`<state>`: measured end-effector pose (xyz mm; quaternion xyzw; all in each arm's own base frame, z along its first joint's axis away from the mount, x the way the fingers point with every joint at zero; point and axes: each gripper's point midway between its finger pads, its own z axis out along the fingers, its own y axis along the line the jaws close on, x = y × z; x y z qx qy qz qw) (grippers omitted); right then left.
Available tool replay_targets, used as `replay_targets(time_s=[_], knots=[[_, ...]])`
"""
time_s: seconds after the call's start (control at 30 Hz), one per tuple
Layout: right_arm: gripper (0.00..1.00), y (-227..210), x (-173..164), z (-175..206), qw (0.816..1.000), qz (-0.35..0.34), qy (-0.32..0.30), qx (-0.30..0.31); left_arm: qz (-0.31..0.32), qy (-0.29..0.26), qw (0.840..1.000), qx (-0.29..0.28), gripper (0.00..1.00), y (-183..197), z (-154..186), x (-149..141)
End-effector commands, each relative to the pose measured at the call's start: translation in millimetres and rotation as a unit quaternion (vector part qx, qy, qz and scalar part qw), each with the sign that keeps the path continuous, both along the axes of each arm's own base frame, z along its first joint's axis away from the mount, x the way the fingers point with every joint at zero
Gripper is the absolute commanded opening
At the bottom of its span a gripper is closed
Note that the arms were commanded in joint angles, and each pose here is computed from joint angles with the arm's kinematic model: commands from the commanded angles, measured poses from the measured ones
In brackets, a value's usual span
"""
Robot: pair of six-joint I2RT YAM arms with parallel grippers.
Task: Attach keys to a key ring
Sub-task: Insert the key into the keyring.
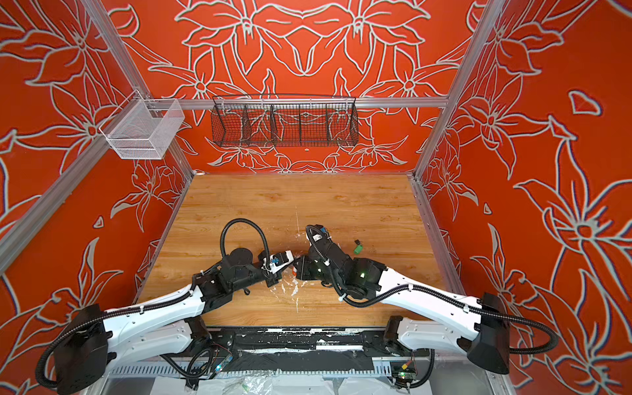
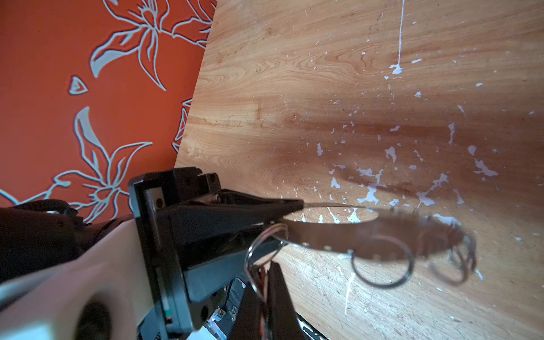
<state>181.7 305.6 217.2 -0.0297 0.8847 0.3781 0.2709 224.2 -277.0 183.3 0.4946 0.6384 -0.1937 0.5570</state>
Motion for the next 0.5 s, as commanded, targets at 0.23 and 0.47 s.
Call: replay_targets(time_s=[0.23, 0.47], knots=[[0.31, -50.0, 9.7, -15.9, 0.993, -0.047, -0.068, -0.084, -0.025, 0.011, 0.999, -0.030, 0.00, -1.6, 18.2, -6.0], [0.57, -62.3, -0.7, -7.1, 0.985, 0.009, -0.149, -0.084, -0.033, 0.028, 0.999, -0.024, 0.00, -1.1, 19.1, -9.0]])
